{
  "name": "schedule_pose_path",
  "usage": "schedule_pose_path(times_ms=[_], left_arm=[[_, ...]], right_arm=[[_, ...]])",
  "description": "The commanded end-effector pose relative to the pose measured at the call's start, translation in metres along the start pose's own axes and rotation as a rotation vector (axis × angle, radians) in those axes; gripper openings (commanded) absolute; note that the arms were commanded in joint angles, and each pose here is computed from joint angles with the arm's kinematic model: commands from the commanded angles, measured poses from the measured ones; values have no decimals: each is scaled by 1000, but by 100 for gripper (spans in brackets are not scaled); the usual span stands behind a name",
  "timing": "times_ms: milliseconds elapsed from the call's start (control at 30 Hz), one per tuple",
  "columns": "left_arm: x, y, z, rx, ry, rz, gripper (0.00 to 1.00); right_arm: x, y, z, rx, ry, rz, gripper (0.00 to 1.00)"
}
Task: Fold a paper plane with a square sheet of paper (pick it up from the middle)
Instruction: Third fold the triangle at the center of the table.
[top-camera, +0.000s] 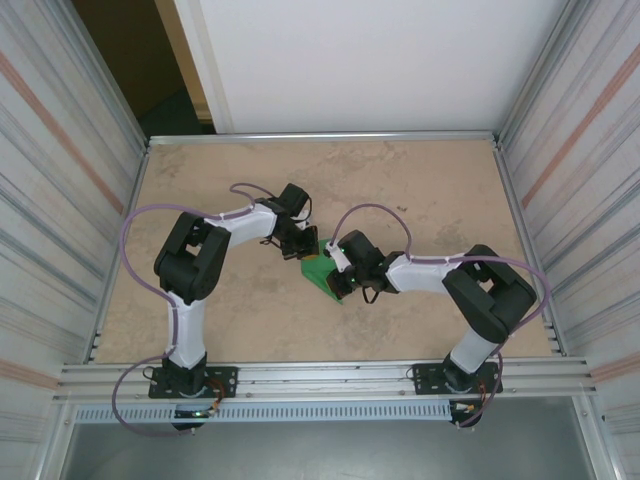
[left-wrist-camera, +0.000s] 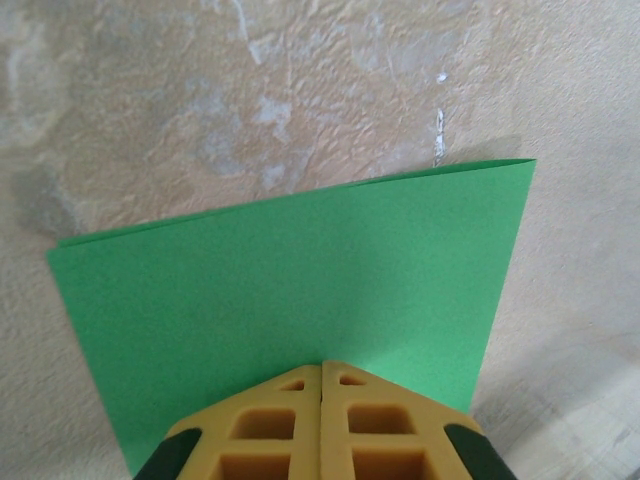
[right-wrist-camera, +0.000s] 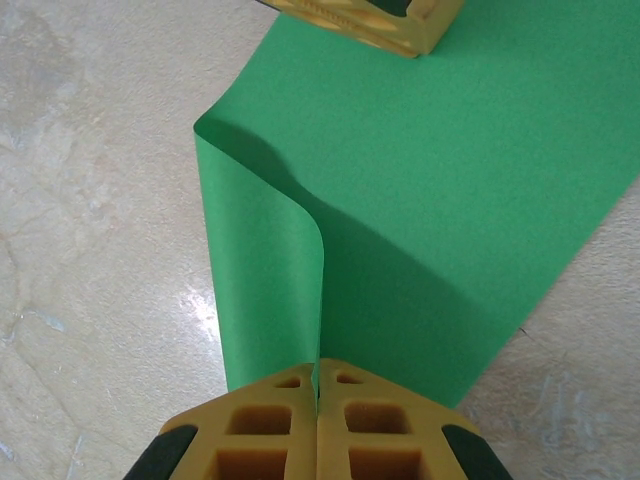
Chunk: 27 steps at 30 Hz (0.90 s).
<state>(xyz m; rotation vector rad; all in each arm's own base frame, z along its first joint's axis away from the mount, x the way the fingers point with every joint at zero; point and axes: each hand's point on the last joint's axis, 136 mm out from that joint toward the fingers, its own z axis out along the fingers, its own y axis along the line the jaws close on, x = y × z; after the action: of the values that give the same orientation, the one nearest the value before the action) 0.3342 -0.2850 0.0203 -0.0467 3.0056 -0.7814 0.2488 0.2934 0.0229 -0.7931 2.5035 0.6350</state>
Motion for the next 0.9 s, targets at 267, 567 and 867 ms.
schedule_pose_path(times_ms=[267,567,867], left_arm=[[11,7,10,-33,50,9,6],[8,-1,1,-18,31,18,6],[-9,-5,-21,-67,-39,66,12]], right_arm=[[3,-7,4,28,32,29,0],[6,-9,5,35,43,33,0],[6,-8,6,31,44,37,0]])
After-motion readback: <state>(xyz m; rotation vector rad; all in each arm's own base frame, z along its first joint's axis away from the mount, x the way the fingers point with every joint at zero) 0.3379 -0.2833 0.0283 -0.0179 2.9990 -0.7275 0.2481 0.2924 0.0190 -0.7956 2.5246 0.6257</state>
